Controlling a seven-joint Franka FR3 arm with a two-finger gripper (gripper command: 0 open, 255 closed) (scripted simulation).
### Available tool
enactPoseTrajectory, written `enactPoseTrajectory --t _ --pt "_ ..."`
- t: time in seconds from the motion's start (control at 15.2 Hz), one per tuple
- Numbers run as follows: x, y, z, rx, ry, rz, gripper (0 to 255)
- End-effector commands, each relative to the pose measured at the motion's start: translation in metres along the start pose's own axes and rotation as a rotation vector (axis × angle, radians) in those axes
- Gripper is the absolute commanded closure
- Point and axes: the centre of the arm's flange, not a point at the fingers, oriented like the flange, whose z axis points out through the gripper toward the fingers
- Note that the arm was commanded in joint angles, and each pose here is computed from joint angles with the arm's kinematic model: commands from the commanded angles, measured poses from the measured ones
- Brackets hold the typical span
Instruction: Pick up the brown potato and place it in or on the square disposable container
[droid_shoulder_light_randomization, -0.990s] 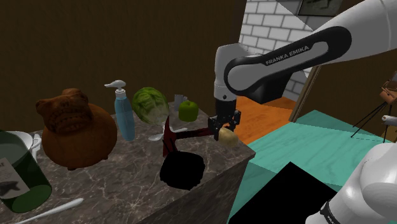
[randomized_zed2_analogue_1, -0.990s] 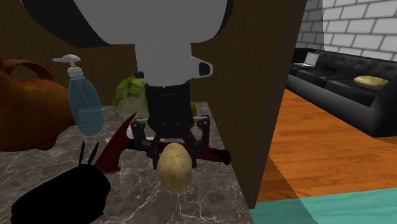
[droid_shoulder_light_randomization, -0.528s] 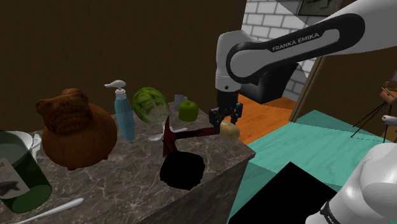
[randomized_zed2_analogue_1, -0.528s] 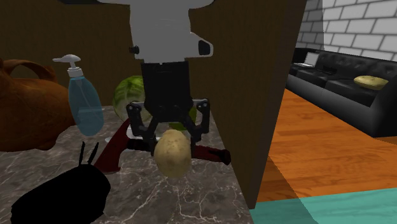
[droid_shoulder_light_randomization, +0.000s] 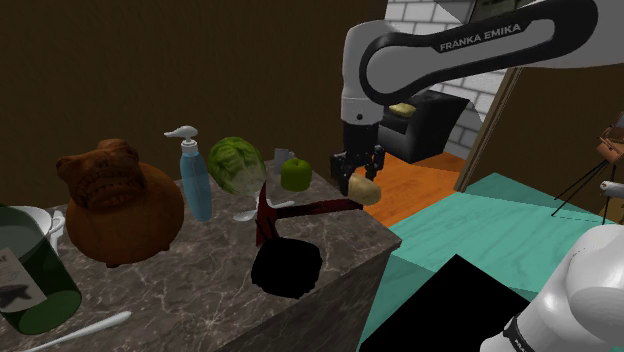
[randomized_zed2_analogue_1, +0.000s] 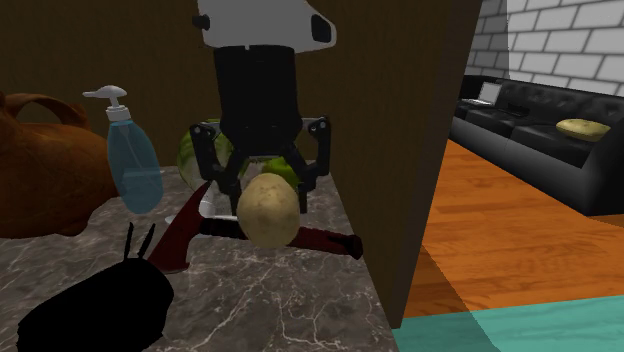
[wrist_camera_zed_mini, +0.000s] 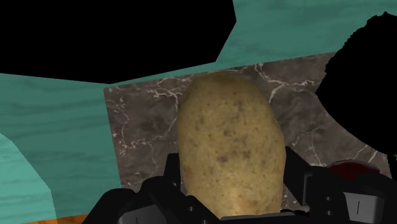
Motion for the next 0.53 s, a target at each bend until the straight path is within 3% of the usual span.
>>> enactPoseTrajectory --t 0.0,0.2,0.46 --pt "-0.002 0.001 -0.011 0.0 0.0 0.0 255" --pt "-0.004 0.001 -0.024 0.0 0.0 0.0 255" --pt "-0.009 -0.051 -0.025 0.0 0.0 0.0 255"
